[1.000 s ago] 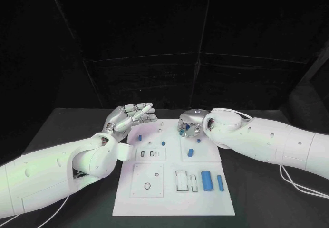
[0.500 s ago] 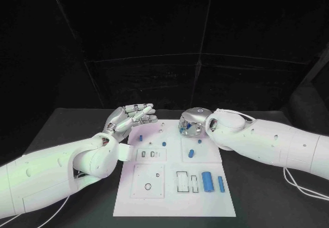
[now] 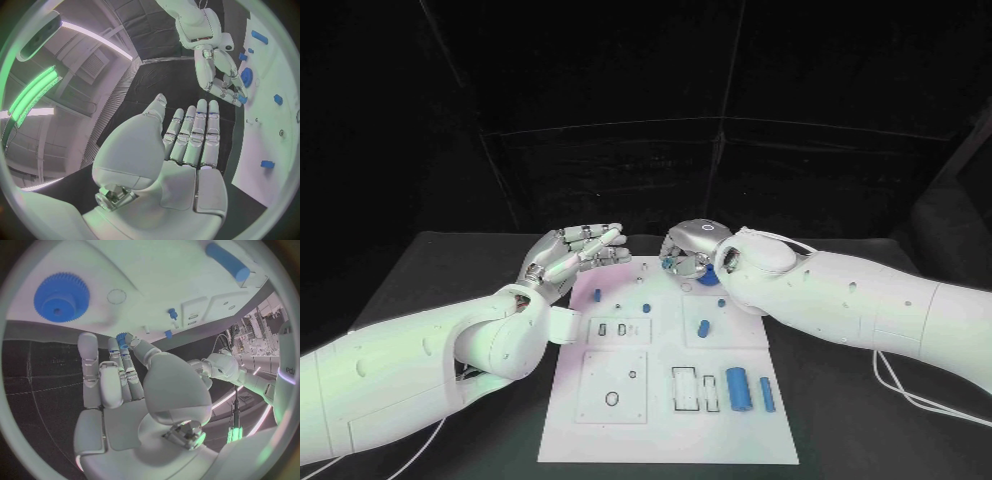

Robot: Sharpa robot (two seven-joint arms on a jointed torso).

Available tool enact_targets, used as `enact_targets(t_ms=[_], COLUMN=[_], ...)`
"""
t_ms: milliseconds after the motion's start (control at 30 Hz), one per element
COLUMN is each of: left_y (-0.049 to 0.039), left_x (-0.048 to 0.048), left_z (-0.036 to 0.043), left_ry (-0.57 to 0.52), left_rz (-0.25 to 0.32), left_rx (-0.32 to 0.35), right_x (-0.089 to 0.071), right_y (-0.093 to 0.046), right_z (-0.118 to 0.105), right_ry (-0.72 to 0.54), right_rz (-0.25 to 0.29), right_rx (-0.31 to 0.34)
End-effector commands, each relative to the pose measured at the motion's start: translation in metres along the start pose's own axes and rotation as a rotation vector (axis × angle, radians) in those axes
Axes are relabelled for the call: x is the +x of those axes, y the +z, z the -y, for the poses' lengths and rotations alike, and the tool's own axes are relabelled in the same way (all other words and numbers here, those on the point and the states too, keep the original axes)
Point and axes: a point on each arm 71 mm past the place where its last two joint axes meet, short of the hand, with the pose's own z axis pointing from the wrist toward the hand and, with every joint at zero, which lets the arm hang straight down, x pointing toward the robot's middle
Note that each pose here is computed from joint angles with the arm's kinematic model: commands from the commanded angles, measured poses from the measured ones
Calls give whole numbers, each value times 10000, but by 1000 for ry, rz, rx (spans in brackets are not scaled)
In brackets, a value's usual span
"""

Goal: Assemble the parts on the task board

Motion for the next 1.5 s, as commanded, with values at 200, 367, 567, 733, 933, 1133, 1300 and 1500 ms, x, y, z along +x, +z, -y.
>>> enact_targets(t_ms=[200, 367, 567, 733, 933, 1133, 1300, 1500], left_y=[8, 12, 18, 28, 50, 57, 61, 64], left_x=[-13, -5, 1, 17, 48, 51, 37, 23], left_z=[47, 60, 66, 65, 61, 63, 65, 68], left_ry=[17, 19, 20, 19, 16, 16, 19, 22], left_rz=[10, 10, 11, 8, 2, 1, 4, 8], left_rx=[26, 29, 31, 31, 33, 31, 29, 28], right_x=[-23, -18, -11, -7, 6, 23, 32, 31], right_y=[149, 200, 243, 289, 332, 349, 348, 337], right_z=[-107, -151, -161, -157, -168, -185, -206, -215], right_ry=[6, -1, -7, -16, -23, -25, -24, -25], right_rz=[27, 26, 21, 21, 8, -13, -26, -25], right_rx=[-8, -5, 1, 9, 12, 10, 4, -1])
